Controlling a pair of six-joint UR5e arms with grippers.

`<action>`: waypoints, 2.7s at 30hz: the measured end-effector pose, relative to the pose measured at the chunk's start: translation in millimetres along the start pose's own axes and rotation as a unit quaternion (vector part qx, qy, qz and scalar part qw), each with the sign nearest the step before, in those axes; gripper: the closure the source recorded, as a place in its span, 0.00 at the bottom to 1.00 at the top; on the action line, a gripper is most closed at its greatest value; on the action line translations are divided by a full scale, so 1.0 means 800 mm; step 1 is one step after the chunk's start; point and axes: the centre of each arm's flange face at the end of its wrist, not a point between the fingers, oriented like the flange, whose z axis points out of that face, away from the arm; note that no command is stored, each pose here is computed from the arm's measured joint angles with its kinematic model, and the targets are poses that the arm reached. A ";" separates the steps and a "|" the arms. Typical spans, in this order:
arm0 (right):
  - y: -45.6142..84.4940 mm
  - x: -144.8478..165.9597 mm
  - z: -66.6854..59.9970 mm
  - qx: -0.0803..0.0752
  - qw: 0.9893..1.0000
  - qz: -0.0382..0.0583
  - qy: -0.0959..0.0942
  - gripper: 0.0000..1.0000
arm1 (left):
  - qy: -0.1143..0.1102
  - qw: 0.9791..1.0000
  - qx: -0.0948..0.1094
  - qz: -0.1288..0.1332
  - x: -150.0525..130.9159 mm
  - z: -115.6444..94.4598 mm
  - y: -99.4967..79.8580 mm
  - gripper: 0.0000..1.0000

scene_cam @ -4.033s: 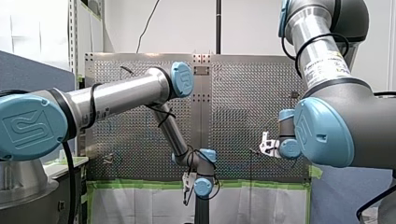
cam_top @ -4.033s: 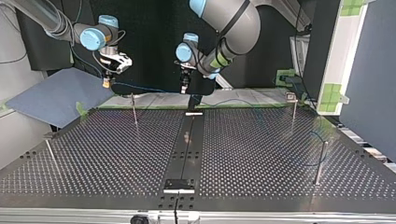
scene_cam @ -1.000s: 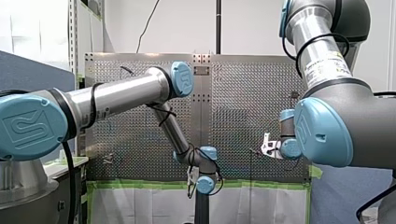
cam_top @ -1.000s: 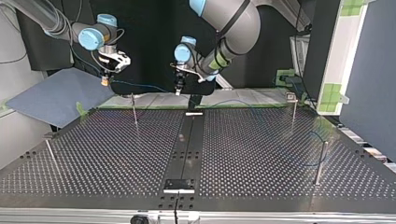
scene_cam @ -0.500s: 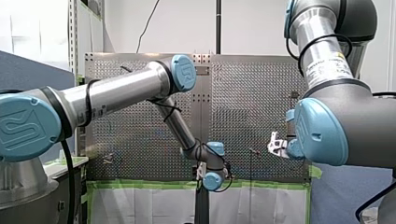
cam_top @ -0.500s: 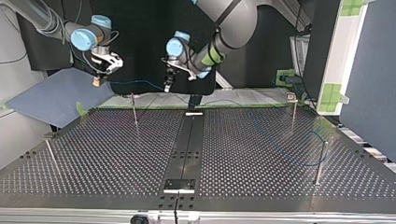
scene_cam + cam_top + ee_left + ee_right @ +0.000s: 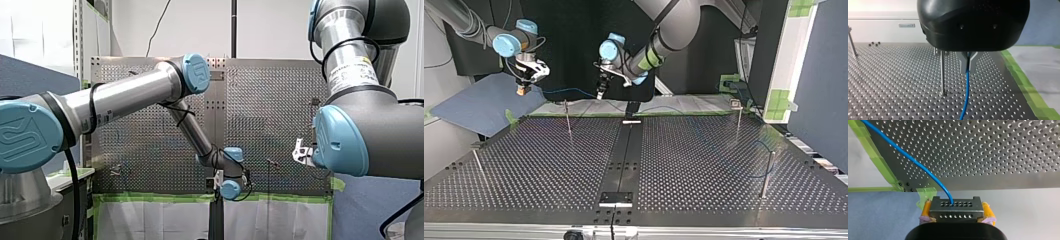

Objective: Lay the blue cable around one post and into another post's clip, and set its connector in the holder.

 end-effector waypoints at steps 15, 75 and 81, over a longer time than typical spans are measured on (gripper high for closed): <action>0.008 0.004 0.006 0.004 1.000 0.003 0.010 1.00 | 0.000 1.000 -0.012 -0.021 0.000 0.011 0.019 0.99; 0.011 -0.010 0.036 0.013 1.000 0.003 0.005 1.00 | -0.009 0.997 0.013 -0.079 -0.011 0.036 0.030 0.99; 0.014 -0.010 0.035 0.010 1.000 0.003 0.000 1.00 | -0.005 0.997 0.018 -0.074 -0.011 0.032 0.024 0.99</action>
